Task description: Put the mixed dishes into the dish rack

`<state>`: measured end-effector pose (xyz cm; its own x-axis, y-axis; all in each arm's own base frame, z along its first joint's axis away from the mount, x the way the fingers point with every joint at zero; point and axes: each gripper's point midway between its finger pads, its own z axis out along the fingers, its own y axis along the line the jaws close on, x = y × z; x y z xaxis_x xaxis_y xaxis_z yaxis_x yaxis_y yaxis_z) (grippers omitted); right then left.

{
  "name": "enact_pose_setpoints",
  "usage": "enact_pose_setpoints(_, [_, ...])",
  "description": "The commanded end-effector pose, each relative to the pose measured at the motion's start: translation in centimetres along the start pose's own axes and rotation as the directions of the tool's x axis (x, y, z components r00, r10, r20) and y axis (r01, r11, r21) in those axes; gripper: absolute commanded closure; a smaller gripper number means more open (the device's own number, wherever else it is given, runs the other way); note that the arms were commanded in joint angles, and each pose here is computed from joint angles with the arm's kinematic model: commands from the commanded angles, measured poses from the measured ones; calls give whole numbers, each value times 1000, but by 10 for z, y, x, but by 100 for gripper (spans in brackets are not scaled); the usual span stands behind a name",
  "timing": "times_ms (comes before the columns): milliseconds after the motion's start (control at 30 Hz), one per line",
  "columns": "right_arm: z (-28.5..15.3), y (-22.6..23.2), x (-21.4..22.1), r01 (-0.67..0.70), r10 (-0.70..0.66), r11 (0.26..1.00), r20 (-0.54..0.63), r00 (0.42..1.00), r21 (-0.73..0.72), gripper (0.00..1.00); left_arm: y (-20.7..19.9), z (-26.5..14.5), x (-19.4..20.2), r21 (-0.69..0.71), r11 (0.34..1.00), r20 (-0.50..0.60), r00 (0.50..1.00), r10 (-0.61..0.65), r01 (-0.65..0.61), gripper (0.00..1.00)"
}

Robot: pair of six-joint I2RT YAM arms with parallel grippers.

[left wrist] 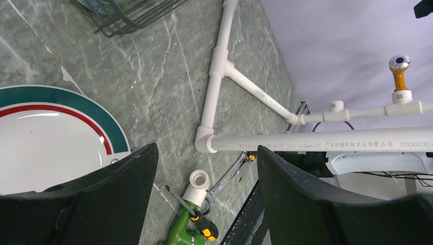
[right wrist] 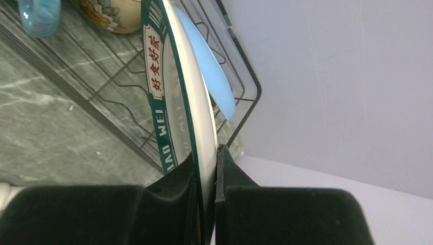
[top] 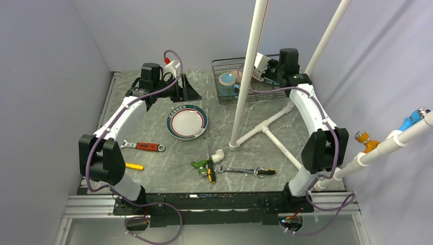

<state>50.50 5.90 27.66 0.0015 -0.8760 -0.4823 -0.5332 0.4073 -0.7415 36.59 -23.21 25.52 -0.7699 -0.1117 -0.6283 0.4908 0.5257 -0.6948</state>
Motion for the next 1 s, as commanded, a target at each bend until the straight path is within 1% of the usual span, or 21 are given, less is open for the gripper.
enact_pose_setpoints(0, [-4,-49,-17,102,-106,987,25,994,128,100,-3,0,-5,40,999,11,1000,14,-15,25])
enact_pose_setpoints(300, [23,-59,-6,173,-170,977,-35,985,124,100,4,2,-5,35,999,5,1000,0,0,25])
enact_pose_setpoints(533, [36,-56,2,272,-265,958,-74,961,93,100,7,5,-3,56,998,-4,1000,-23,23,25])
enact_pose_setpoints(733, [41,-46,1,379,-376,923,-47,925,68,100,10,6,-2,56,998,-9,1000,-30,30,25])
enact_pose_setpoints(967, [49,-42,4,464,-462,886,-49,886,29,100,10,7,-2,59,998,-10,999,-34,34,25])
